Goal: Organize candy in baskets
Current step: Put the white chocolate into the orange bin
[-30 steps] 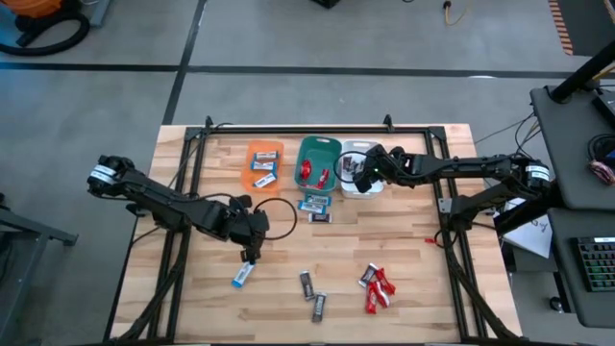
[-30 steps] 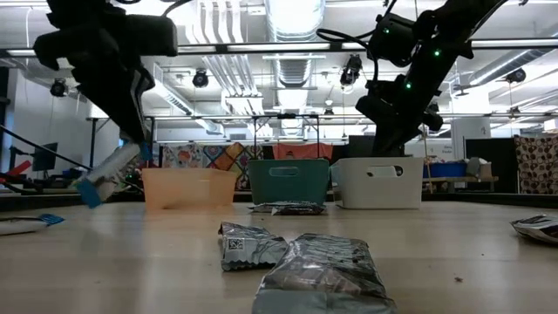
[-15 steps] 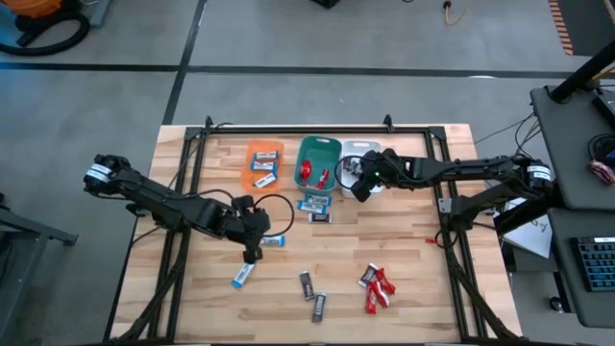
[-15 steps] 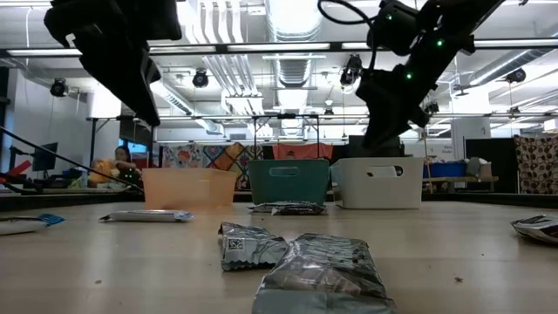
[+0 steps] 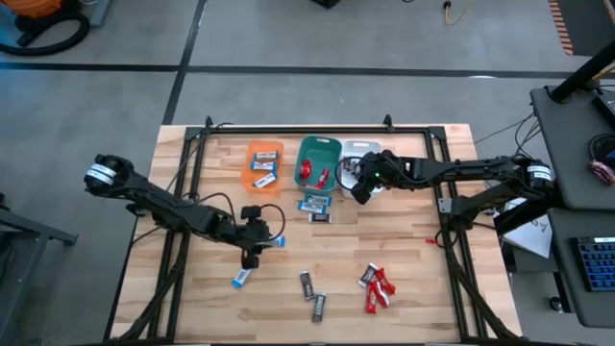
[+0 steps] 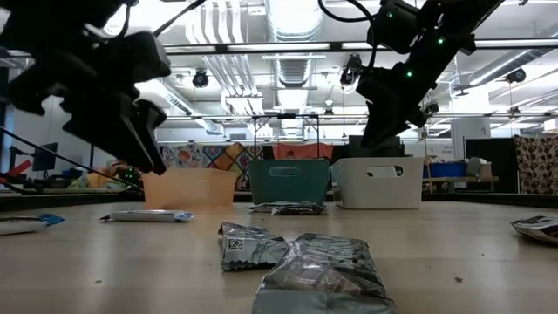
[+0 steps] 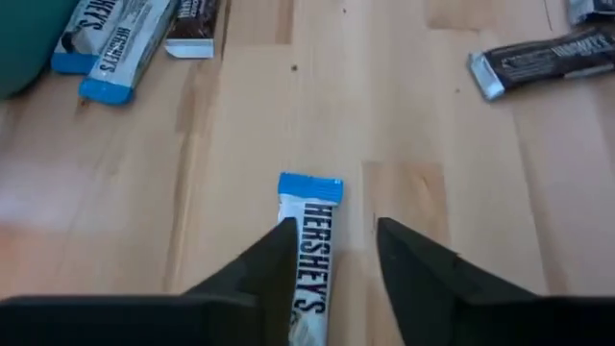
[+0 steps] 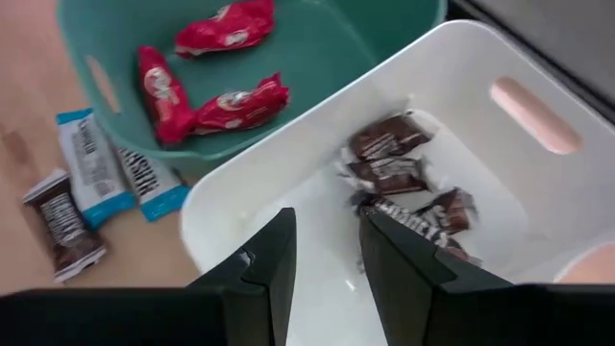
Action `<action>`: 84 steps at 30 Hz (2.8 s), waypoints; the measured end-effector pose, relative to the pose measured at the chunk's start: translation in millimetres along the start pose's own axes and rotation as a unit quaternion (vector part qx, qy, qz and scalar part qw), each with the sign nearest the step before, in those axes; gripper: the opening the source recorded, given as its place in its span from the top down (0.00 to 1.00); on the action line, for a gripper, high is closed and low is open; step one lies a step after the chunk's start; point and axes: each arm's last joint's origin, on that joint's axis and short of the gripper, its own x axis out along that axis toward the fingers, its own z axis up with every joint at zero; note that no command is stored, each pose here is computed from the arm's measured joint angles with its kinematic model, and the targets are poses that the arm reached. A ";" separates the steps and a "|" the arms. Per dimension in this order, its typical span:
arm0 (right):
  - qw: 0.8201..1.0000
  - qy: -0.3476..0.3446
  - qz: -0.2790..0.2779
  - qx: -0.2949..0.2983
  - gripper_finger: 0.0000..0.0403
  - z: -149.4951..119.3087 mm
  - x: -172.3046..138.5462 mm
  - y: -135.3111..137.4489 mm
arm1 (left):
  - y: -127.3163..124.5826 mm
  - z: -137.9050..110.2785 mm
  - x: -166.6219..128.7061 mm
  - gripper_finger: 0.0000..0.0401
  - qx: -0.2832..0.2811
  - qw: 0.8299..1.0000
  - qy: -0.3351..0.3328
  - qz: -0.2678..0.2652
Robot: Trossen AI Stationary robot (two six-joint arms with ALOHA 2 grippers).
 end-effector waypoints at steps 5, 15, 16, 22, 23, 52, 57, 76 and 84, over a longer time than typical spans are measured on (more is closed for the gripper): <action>1.000 0.002 0.007 0.000 0.73 0.0 -0.1 0.4 | 4.2 -19.0 7.3 0.53 -0.012 1.000 -0.029 0.000; 1.000 -0.002 0.008 0.001 0.73 1.1 -0.2 0.8 | 11.9 -46.7 14.9 0.50 -0.008 0.999 -0.027 0.024; 1.000 -0.003 0.008 0.001 0.73 1.2 -0.2 0.8 | 11.8 -47.7 16.0 0.50 -0.008 0.999 -0.029 0.023; 1.000 -0.005 0.009 0.002 0.73 1.7 -0.2 1.0 | 11.2 -54.3 23.1 0.54 -0.010 0.999 -0.033 0.009; 1.000 -0.006 0.009 0.002 0.73 1.8 -0.2 1.0 | 11.0 -55.5 24.9 0.55 -0.009 0.999 -0.030 0.009; 1.000 -0.008 0.009 0.003 0.73 2.2 -0.2 1.0 | 8.1 -53.6 33.8 0.83 0.009 0.998 -0.064 0.001; 1.000 -0.008 0.009 0.003 0.73 2.1 -0.2 1.0 | 8.8 -46.5 24.4 0.83 0.004 0.996 -0.091 -0.004; 1.000 -0.008 0.010 0.006 0.73 2.2 -0.2 1.1 | 54.3 -19.0 -22.9 0.83 -0.180 0.930 -0.232 0.220; 1.000 -0.009 0.010 0.015 0.73 2.5 -0.2 1.2 | 98.6 -12.5 -29.8 0.82 -0.308 0.852 -0.274 0.322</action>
